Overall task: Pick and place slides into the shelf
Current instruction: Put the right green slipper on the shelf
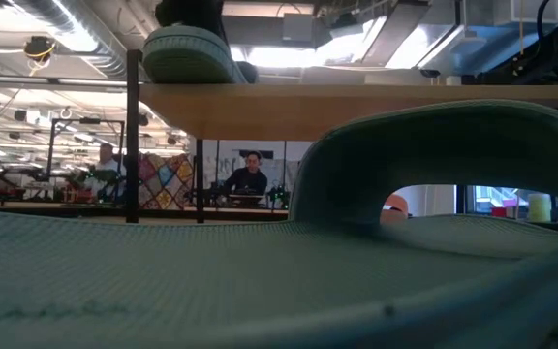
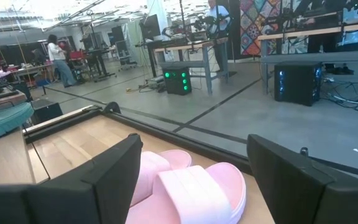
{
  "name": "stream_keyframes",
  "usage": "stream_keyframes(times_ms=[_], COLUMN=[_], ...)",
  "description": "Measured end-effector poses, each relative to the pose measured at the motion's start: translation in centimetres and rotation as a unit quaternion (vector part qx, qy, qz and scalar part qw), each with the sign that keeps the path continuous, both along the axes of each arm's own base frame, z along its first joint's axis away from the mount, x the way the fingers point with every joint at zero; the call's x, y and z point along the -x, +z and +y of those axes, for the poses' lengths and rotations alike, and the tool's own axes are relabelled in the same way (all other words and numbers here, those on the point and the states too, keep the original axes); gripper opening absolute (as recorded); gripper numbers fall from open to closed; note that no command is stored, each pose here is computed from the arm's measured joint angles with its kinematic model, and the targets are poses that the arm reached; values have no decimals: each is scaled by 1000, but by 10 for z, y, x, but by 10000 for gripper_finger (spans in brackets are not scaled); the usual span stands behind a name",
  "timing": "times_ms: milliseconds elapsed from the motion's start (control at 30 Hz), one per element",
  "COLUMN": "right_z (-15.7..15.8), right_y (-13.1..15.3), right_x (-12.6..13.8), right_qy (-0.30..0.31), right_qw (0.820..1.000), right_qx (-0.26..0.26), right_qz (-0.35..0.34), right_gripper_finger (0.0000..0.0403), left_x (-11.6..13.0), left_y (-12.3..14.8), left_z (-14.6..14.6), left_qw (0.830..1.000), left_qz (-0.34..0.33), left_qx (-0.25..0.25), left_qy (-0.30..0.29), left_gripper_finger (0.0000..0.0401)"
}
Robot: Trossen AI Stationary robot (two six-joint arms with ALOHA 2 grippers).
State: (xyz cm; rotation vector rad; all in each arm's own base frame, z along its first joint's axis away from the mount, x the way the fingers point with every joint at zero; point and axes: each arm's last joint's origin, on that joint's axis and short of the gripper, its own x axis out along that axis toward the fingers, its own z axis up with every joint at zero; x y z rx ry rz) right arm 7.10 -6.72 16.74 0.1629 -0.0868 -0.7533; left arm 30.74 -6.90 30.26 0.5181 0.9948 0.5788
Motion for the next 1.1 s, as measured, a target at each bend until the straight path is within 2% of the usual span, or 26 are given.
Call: stream_keyframes(times_ms=[233,400,533,667,833,933,1000,1100], right_z=[0,0,0,0,0,0,0,0], right_y=[0,0,0,0,0,0,0,0], right_x=[0,0,0,0,0,0,0,0], right_qy=[0,0,0,0,0,0,0,0], right_qw=[1000,1000,1000,1000,1000,1000,1000,1000], right_qx=[-1,-1,0,0,0,1,1,1], right_qz=[0,-1,0,0,0,0,1,1], right_gripper_finger=[291,291,291,291,291,291,291,291], left_x=[18,30,28,19,6,1,-3,-13], left_y=[22,37,47,50,51,47,36,9], left_z=[-12,-29,-47,-66,-86,-94,-99,-109], left_qw=[998,988,964,935,898,895,906,924], left_qz=[-37,-108,-142,-160,-213,-224,-202,-125], left_qx=[32,103,190,245,307,307,286,223], left_qy=[-33,-47,-120,-200,-231,-233,-237,-283], left_gripper_finger=[199,199,199,199,199,199,199,199])
